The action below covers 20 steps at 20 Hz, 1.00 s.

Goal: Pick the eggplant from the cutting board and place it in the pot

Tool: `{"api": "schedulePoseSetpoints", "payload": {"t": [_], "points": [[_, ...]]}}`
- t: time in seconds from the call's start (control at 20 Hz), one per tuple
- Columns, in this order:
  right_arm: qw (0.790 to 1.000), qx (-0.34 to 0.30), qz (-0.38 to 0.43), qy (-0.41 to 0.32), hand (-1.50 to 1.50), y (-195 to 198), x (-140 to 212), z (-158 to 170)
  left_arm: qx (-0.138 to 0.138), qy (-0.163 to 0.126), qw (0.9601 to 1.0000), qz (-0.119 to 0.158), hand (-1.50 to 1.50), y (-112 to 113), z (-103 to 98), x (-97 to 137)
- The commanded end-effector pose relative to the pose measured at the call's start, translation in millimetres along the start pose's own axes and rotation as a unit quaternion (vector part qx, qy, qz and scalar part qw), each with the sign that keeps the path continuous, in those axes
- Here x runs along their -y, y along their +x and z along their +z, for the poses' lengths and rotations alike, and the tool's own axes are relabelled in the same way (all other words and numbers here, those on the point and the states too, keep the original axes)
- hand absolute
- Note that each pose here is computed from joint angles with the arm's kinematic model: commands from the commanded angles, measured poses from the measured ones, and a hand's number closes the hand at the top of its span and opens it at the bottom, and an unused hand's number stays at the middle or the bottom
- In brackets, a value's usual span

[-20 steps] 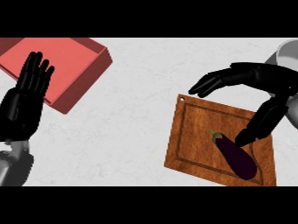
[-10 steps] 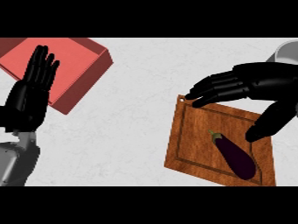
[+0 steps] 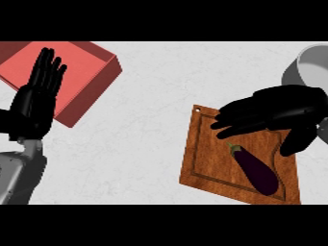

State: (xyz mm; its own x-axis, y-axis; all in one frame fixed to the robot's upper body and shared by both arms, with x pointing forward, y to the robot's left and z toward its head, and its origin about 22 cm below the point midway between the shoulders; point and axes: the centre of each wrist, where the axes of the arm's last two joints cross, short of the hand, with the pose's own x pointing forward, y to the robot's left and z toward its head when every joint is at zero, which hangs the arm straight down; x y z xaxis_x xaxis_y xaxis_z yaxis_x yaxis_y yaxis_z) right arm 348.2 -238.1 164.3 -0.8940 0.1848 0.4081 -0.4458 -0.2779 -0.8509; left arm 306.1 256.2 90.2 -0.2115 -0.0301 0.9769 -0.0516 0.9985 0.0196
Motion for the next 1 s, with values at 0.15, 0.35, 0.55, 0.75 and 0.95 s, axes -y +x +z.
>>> {"api": "schedulePoseSetpoints", "payload": {"t": [0.15,0.35,0.55,0.75,0.95], "points": [[0.992,0.053,-0.044,0.108,-1.50,-28,-33,-4,-0.008,0.003,1.0000,-0.005,0.00,-4,-1,2],[0.990,0.061,-0.041,0.120,-1.50,-41,-53,-10,-0.011,0.001,0.9999,-0.007,0.00,-21,14,-5],[0.989,0.085,-0.042,0.111,-1.50,-46,-59,-5,-0.014,0.008,0.9999,-0.005,0.00,-3,9,-23],[0.990,0.108,-0.034,0.087,-1.50,-46,-74,-31,-0.012,0.011,0.9998,-0.007,0.00,-15,6,-5],[0.991,0.086,-0.017,0.101,-1.50,-45,-65,-19,-0.008,0.016,0.9998,-0.011,0.00,-3,-1,-19]]}}
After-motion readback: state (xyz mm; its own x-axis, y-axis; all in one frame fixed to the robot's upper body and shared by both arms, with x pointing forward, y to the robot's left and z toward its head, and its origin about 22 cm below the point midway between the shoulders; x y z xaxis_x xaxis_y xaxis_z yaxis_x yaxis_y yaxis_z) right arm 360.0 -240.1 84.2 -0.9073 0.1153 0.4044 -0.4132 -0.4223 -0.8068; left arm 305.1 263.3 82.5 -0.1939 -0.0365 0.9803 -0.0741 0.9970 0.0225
